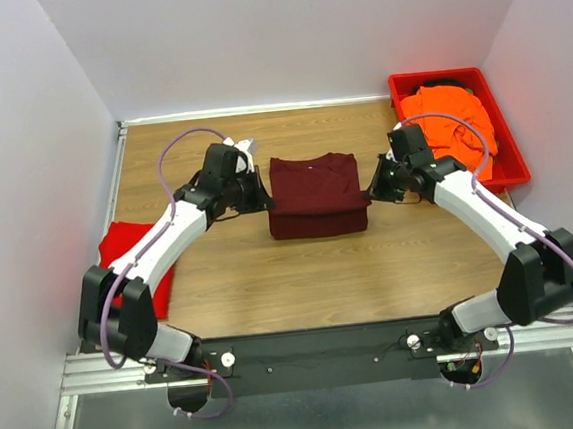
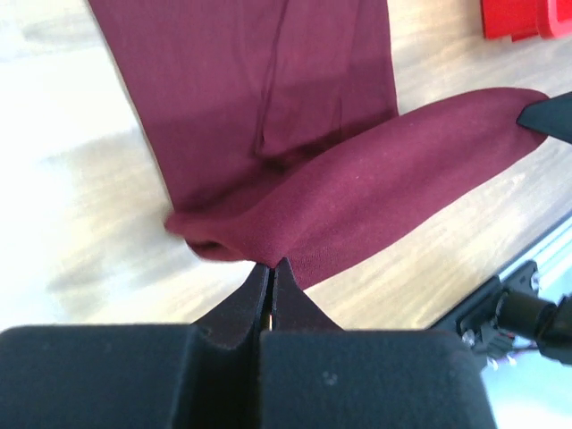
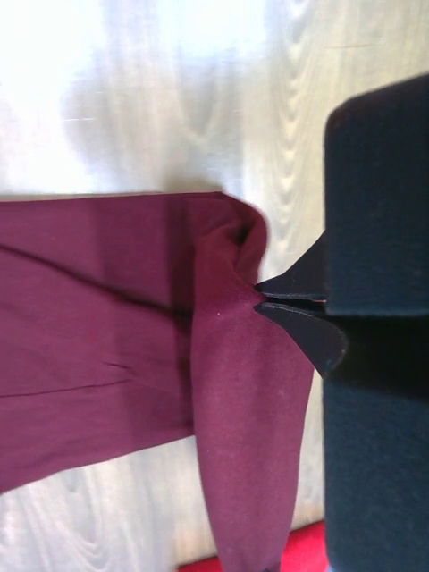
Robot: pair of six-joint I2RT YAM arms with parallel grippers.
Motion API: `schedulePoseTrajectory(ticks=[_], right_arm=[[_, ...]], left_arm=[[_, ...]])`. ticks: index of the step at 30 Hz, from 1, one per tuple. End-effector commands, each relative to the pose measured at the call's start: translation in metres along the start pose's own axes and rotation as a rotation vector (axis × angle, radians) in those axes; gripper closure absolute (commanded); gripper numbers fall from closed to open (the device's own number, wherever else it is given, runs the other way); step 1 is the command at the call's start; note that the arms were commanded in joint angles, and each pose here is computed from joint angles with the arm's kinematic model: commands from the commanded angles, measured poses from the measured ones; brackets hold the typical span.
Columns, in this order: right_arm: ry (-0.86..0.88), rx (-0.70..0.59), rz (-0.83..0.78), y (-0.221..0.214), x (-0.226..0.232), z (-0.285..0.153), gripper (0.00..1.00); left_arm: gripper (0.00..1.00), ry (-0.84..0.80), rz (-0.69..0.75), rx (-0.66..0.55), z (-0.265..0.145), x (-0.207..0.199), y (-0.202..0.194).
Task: Fold and stack the t-shirts
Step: Fold the tshirt
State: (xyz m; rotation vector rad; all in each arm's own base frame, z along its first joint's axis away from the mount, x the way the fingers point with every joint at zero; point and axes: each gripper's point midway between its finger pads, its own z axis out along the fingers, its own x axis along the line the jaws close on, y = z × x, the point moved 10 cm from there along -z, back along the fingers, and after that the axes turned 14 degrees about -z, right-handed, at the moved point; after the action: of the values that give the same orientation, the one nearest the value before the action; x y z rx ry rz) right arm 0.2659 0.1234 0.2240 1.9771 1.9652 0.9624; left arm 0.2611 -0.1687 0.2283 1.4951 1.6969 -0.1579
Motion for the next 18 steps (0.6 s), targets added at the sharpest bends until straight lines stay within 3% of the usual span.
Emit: schedulePoseTrajectory(ticks=[1, 18], right_arm=[[-0.039, -0.058, -0.012, 0.023, 0.000, 0.018, 0.99], [-0.044, -0.060, 0.033, 0.096, -0.016, 0.097, 0.99]], left_arm=[[1.00, -0.029, 0.035, 0.005, 0.011, 0.000, 0.020], [1.00, -0.074, -0.024, -0.043, 0.073, -0.001, 0.107]])
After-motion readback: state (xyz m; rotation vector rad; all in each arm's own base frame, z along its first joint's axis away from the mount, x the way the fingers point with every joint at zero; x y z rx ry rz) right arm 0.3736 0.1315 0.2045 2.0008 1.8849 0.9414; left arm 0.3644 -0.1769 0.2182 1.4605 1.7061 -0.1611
